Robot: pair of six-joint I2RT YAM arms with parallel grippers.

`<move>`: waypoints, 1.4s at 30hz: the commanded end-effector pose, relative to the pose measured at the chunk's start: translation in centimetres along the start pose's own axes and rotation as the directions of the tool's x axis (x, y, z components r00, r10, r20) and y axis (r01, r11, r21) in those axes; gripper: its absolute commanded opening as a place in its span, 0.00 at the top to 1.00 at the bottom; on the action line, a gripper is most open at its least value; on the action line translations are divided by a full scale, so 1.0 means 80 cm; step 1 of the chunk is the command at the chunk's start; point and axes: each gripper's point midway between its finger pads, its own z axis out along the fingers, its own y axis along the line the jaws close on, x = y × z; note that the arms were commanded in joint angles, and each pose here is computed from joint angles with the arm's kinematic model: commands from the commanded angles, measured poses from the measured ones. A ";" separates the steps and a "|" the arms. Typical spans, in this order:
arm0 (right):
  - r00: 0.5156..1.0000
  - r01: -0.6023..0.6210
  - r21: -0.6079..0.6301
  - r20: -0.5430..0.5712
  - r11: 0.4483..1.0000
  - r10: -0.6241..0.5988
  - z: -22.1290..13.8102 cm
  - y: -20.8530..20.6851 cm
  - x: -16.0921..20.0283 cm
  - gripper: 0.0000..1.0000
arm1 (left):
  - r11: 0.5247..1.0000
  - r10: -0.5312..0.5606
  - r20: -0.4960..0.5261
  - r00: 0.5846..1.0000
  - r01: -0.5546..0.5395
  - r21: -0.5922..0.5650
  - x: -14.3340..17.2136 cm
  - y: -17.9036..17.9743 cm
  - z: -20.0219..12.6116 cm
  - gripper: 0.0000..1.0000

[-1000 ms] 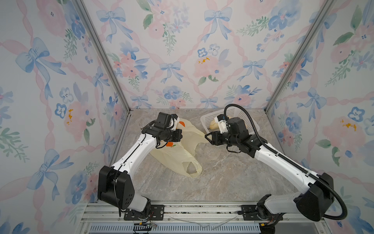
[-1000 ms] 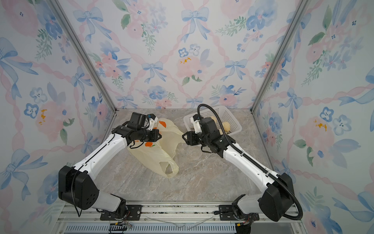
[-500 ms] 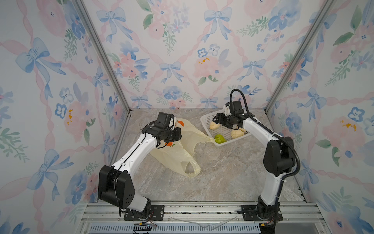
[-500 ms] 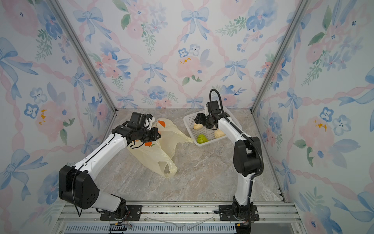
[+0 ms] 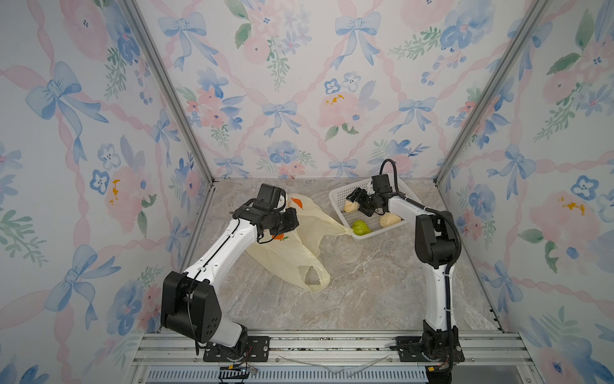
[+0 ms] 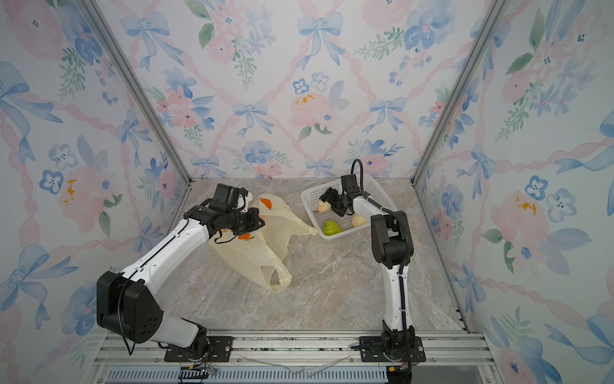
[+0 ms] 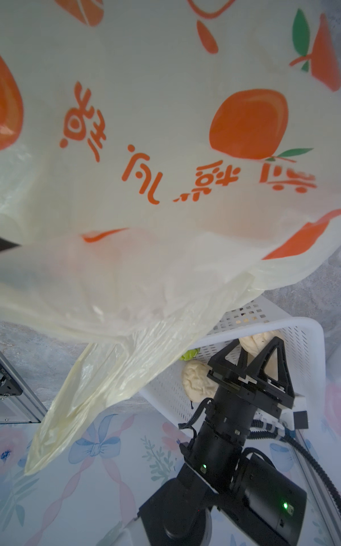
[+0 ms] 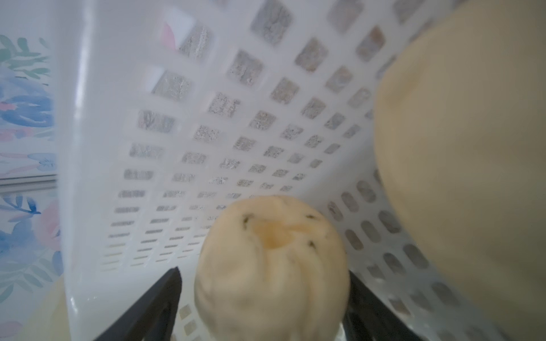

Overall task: Place the pears into plastic bags & tie knots
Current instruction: Pick up the pear from the basket, then adjust the plastic bag at the center of the board.

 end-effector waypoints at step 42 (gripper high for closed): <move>0.529 0.846 -0.044 0.199 0.532 -0.825 -0.252 0.223 0.240 0.45 | 0.988 -0.074 -0.001 0.997 0.074 0.136 -0.006 -0.037 -0.039 1.00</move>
